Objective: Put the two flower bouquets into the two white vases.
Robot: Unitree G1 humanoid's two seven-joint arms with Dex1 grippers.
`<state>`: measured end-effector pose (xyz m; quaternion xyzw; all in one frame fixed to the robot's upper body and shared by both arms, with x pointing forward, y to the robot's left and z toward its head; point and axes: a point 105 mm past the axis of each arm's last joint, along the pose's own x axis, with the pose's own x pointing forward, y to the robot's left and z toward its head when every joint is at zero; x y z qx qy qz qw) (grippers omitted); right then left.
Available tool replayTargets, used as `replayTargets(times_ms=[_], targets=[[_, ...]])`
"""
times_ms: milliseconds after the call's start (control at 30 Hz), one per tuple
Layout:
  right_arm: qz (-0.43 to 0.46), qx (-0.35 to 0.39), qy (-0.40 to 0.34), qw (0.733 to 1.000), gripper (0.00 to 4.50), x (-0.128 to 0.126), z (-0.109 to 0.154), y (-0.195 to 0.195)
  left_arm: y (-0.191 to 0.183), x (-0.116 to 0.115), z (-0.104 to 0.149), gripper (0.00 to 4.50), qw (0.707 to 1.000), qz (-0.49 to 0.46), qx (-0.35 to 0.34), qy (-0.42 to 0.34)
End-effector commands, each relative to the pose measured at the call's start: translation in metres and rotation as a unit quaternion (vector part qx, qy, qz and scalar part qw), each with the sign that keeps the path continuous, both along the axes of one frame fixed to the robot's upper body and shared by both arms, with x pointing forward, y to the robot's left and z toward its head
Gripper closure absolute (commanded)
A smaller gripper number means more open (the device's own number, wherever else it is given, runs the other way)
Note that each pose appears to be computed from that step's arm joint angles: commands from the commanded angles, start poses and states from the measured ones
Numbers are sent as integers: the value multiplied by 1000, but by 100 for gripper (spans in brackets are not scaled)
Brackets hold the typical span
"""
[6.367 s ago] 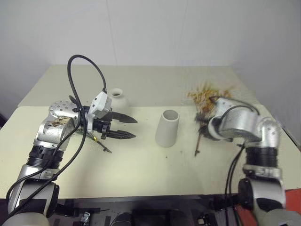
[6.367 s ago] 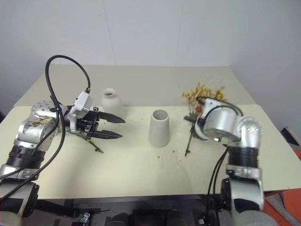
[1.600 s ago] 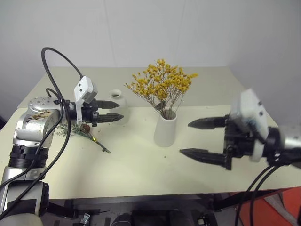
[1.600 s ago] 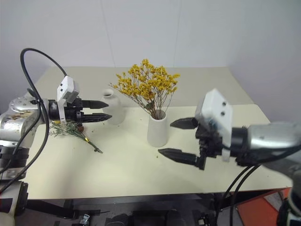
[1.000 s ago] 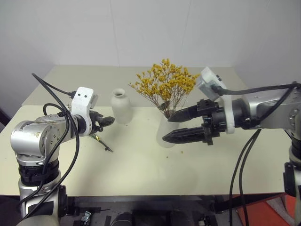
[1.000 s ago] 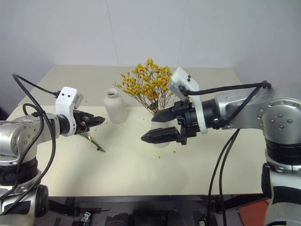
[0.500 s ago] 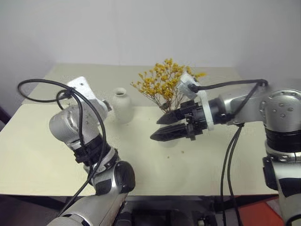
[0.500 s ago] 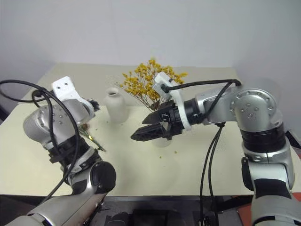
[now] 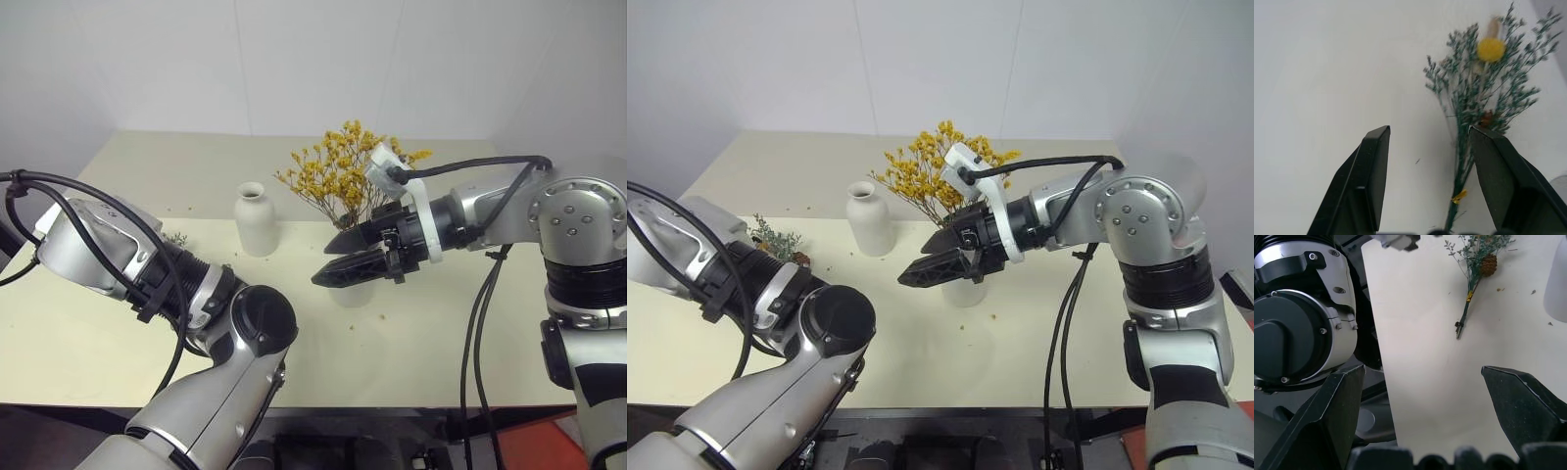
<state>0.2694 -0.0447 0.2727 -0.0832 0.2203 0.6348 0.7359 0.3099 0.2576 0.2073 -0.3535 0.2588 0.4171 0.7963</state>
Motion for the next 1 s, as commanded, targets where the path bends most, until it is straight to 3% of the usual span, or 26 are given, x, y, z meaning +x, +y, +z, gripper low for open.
replayTargets(times_ms=[33,267,433,1000], targets=[[3,15,-23,1000,3,-3,10,0,-69,29,3,172,986,-163,24,4],[-2,26,-24,999,3,-3,10,2,-68,31,-3,172,969,-244,37,30],[-7,28,-23,999,3,-4,9,2,-73,22,-13,172,964,-260,4,59],[-12,29,-26,999,3,-6,6,7,-46,24,-33,172,948,-305,16,86]])
